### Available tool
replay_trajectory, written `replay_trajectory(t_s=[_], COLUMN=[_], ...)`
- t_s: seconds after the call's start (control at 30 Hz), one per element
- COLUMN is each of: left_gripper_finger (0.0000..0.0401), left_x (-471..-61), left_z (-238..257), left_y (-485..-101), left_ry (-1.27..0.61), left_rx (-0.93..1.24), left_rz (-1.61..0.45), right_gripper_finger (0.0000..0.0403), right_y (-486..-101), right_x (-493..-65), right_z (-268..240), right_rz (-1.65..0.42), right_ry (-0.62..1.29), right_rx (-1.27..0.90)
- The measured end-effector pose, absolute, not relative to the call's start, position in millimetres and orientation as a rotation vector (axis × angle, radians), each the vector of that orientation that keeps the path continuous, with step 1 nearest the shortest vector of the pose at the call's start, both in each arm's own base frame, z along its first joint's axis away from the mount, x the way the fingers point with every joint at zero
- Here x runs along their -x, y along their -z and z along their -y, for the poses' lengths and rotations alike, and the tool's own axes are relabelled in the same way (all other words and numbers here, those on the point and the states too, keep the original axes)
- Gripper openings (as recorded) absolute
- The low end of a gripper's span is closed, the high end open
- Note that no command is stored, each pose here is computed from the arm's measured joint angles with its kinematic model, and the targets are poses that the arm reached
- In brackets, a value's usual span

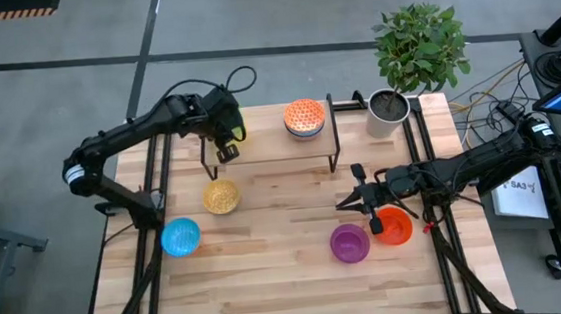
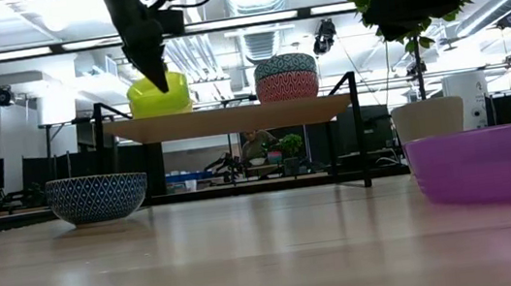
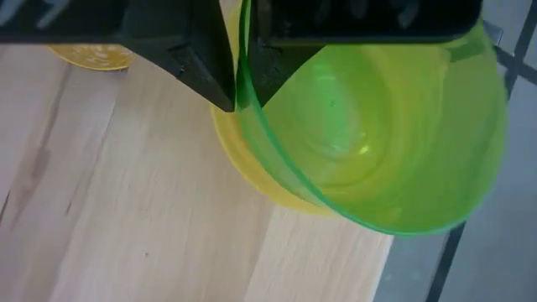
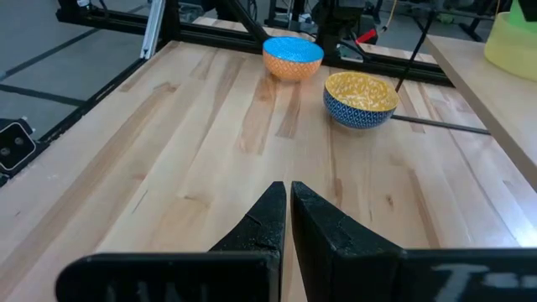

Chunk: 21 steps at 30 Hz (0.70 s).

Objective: Place and stack bowls onto a shelf
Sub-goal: Stack the green bowl on the top of the yellow bowl on the shelf, then stack the blue bowl on the top of the light blue bowl on the shelf

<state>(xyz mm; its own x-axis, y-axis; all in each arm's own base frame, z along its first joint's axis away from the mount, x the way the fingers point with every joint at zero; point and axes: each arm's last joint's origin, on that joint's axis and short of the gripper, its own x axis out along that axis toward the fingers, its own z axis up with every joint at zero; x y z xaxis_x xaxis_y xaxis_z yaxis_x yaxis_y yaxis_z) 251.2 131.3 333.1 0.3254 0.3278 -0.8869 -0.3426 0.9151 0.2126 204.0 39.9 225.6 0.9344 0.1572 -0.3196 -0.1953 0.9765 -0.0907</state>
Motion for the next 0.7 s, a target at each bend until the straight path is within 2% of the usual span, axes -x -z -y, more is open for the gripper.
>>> replay_trajectory(t_s=[0.37, 0.7], left_gripper_finger=[0.0082, 0.0091], left_x=[-246, -251], left_z=[-124, -88], left_y=[-339, -365], left_ry=[-0.452, -0.426], left_rx=[0.04, 0.075], left_rz=[-1.14, -0.909], right_gripper_finger=[0.0012, 0.0012], right_y=[-226, -226], right_x=[-204, -204], right_z=[-40, -40], right_rz=[-0.317, -0.316], right_ry=[-0.181, -0.182], right_rx=[0.122, 0.123])
